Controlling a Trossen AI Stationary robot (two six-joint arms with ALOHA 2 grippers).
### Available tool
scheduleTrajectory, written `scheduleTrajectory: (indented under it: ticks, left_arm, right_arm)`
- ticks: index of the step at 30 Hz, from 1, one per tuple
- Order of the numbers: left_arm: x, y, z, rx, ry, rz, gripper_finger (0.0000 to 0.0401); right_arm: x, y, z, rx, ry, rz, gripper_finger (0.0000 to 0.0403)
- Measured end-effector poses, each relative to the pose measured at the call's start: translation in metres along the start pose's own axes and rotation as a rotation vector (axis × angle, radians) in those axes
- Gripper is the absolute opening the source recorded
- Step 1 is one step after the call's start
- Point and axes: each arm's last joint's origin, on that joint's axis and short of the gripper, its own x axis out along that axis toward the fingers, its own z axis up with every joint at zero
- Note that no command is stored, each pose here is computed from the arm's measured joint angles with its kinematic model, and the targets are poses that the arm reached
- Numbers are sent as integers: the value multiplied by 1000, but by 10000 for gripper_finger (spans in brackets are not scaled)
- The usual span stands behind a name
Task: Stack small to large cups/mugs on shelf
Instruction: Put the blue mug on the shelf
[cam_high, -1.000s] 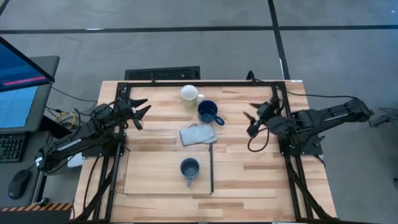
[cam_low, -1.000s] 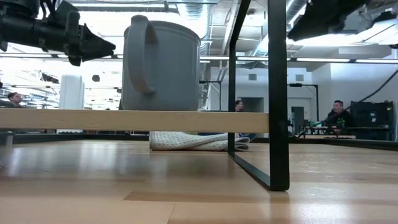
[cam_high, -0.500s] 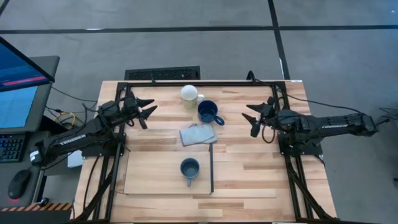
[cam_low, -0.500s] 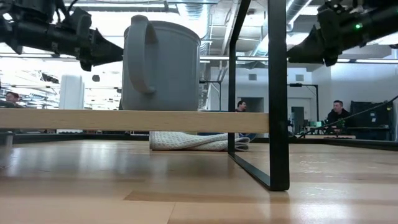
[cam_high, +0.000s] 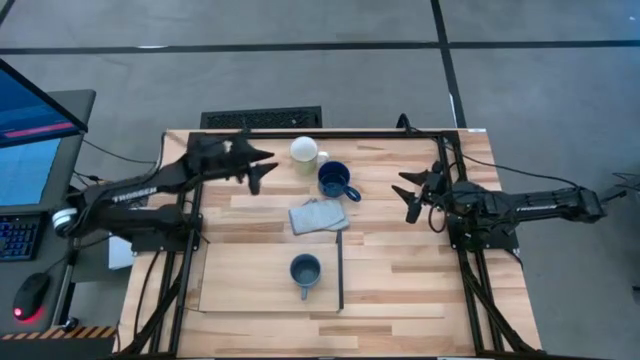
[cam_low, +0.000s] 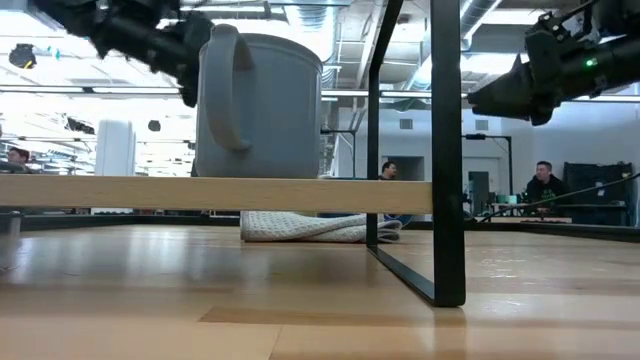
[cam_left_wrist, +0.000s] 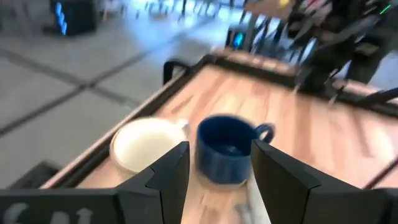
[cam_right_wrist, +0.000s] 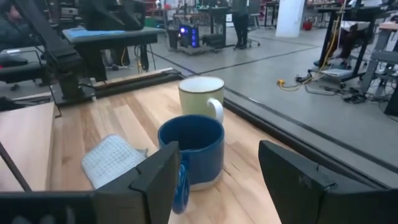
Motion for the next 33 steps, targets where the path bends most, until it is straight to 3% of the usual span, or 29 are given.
scheduleTrajectory:
  ticks: [6,14,26,33]
  left_arm:
    - [37,3,31,-77,227,42,163]
    - [84,-1,61,-147,432,42,163]
    - [160,-24,53,-164,721,45,163]
    - [192,-24,43,-149,769,68,163]
  right_arm:
    - [0,0,-2,0,2,-8,244]
    - [0,0,-2,0,1,-7,244]
    - [0,0,-2,0,1,-7,244]
    - [0,0,-3,-4,9,-6,244]
